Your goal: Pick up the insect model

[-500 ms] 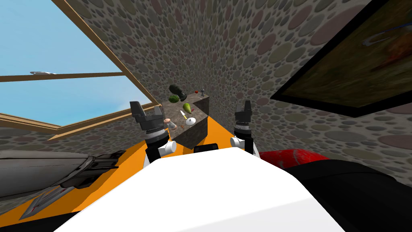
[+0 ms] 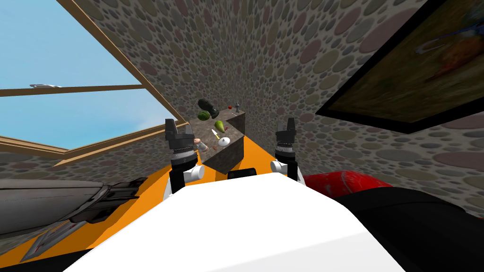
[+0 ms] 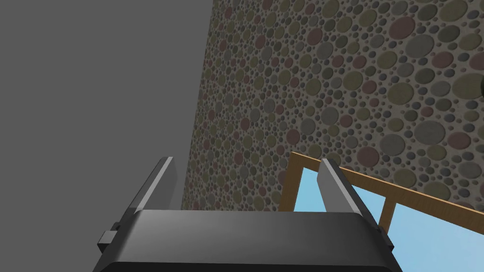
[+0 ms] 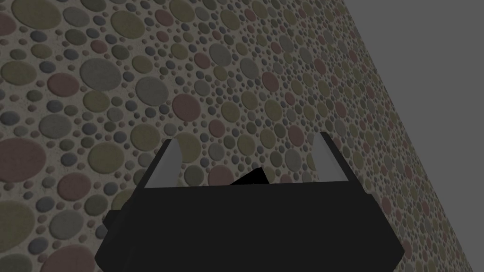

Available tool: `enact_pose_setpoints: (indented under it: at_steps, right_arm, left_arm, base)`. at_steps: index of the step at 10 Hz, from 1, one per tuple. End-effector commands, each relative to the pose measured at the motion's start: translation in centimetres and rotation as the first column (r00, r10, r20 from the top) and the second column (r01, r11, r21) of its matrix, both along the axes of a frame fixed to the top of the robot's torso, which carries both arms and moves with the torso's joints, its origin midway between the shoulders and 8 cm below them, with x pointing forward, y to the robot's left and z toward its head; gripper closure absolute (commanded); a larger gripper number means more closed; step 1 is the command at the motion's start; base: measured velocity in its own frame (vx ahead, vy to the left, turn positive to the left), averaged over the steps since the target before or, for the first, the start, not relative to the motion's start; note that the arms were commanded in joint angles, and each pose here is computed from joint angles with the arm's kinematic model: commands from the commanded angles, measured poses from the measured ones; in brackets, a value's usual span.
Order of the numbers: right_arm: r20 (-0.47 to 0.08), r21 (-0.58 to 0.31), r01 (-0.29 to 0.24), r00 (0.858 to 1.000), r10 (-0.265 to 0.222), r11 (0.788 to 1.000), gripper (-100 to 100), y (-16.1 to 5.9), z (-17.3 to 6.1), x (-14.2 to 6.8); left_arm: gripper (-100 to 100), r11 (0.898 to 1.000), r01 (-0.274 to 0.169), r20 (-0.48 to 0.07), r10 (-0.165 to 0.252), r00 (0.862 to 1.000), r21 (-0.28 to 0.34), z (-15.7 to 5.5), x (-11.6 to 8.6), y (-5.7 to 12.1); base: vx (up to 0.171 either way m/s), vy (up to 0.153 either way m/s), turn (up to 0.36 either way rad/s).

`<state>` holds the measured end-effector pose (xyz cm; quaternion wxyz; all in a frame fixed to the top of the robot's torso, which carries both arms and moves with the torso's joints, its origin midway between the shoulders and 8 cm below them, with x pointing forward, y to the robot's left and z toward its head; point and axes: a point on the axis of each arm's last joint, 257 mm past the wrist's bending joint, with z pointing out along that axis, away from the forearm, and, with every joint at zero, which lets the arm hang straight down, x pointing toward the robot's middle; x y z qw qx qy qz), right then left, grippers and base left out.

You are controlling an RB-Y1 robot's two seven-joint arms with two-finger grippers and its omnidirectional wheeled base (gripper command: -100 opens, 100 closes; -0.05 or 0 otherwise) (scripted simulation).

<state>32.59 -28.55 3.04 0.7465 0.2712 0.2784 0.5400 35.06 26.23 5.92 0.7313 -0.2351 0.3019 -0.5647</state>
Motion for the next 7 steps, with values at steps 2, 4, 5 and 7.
enact_pose_setpoints:
  at_steps: [2,4,5,7]
  right_arm:
    - [0.000,0.000,0.000,1.000,0.000,1.000,0,0.0,0.0,0.0]
    - [0.000,0.000,0.000,1.000,0.000,1.000,0,0.0,0.0,0.0]
    - [0.000,0.000,0.000,1.000,0.000,1.000,0,0.0,0.0,0.0]
    - [0.000,0.000,0.000,1.000,0.000,1.000,0,0.0,0.0,0.0]
  left_arm:
    - [-100,1.000,0.019,-0.051,-0.020,0.999,-0.011,-0.7,1.1,0.3]
    - [-100,0.999,0.041,-0.104,-0.044,0.994,-0.031,-1.5,2.4,0.7]
    - [-100,0.999,0.039,-0.121,-0.042,0.992,-0.034,-1.9,2.7,0.8]
    - [-100,0.998,0.046,-0.161,-0.053,0.986,-0.047,-2.6,3.5,1.1]
  base:
    - [-0.032,0.035,-0.036]
    - [-0.028,0.020,-0.051]
    - [-0.025,0.019,-0.021]
    - [-0.026,0.021,-0.035]
